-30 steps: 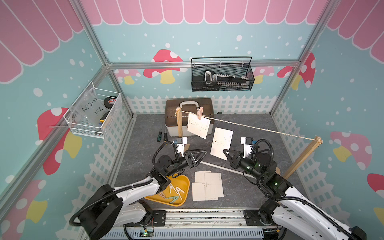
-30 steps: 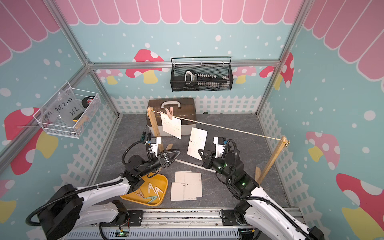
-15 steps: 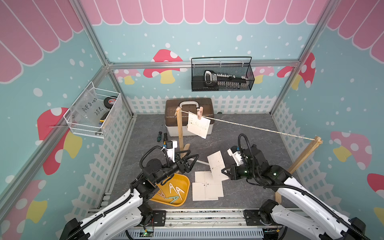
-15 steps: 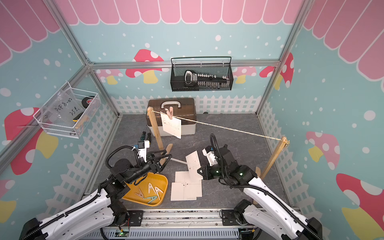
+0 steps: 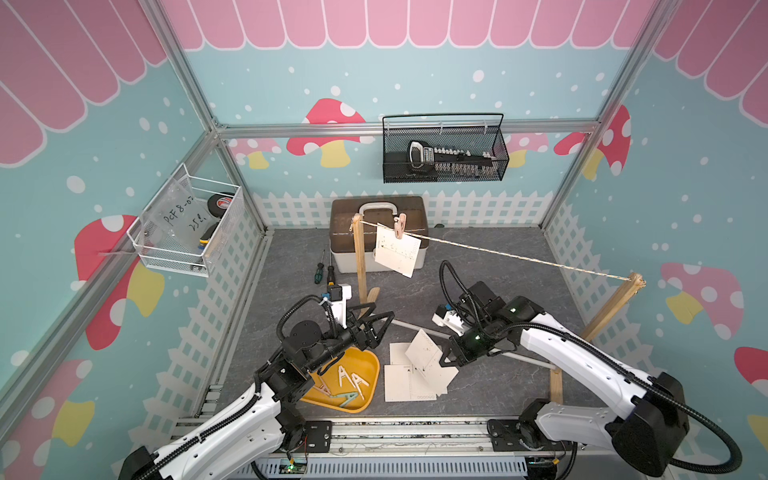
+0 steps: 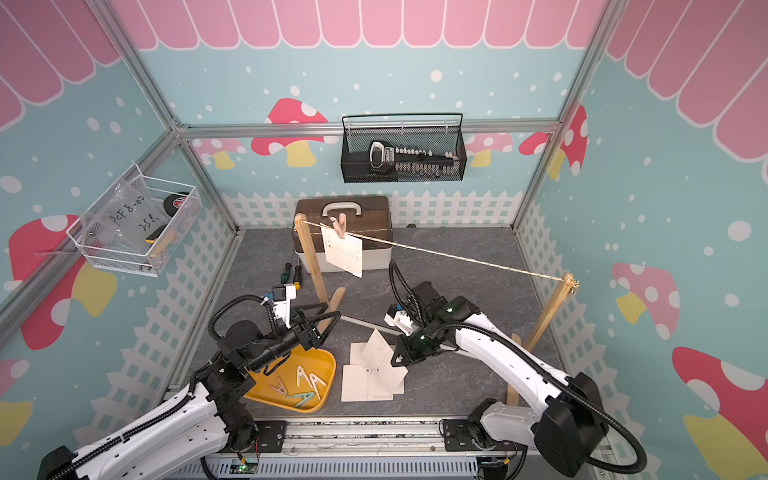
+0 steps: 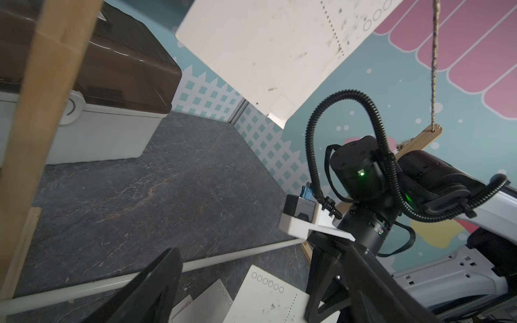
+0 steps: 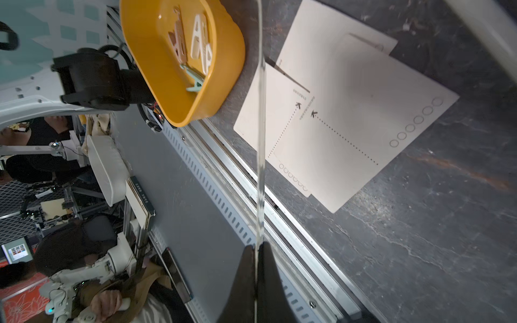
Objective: Remove the postcards from the strings
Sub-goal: Place the postcard on the postcard.
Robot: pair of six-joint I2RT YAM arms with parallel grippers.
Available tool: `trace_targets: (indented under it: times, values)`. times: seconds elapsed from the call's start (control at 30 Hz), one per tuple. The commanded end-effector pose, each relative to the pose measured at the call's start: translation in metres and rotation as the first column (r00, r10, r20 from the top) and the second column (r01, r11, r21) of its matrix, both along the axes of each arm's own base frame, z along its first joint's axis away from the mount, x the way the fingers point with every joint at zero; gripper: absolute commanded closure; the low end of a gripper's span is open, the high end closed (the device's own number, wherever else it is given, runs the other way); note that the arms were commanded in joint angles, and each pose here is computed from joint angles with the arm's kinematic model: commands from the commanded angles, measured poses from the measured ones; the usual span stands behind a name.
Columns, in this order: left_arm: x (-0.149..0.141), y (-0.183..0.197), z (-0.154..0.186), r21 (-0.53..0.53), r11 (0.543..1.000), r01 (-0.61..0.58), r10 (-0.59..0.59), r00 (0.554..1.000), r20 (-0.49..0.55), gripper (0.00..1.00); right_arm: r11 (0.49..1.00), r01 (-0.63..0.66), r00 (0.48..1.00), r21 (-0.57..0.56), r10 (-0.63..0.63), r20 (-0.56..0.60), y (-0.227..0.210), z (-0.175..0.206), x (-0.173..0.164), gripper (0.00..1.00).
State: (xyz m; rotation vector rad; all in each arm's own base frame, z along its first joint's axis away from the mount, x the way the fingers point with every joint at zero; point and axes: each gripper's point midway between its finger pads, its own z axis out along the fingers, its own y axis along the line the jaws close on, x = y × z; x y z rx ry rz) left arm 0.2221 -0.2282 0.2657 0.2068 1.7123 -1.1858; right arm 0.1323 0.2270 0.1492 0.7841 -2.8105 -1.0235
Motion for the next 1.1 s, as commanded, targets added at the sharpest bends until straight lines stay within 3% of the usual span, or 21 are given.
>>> trace_targets:
  times: [0.0,0.1,0.57,0.87,1.07]
  values:
    - [0.002,0.004,-0.008,0.031,0.999,-0.016,0.017,1.0,-0.008,0.04,0.996,-0.083,0.996,0.035,0.084,-0.033,0.004,0.003,-0.007,1.0]
    - [0.004,0.003,-0.007,0.021,1.0,-0.01,0.01,1.0,-0.014,0.03,0.994,-0.102,0.993,0.035,0.104,-0.057,0.01,-0.002,-0.002,1.0]
    - [0.003,0.001,-0.003,0.014,1.0,0.014,-0.013,0.999,-0.035,0.01,0.979,-0.073,0.994,-0.189,0.057,-0.089,-0.009,-0.05,0.021,0.98]
    - [0.003,0.0,-0.005,0.015,1.0,0.017,-0.016,0.997,-0.074,0.01,0.944,0.016,1.0,-0.328,-0.022,-0.015,-0.038,-0.055,0.045,0.64]
    - [0.005,0.002,-0.004,0.02,1.0,0.003,-0.001,0.996,-0.094,0.01,0.948,0.024,0.999,-0.318,-0.014,0.032,-0.036,-0.044,0.055,0.53]
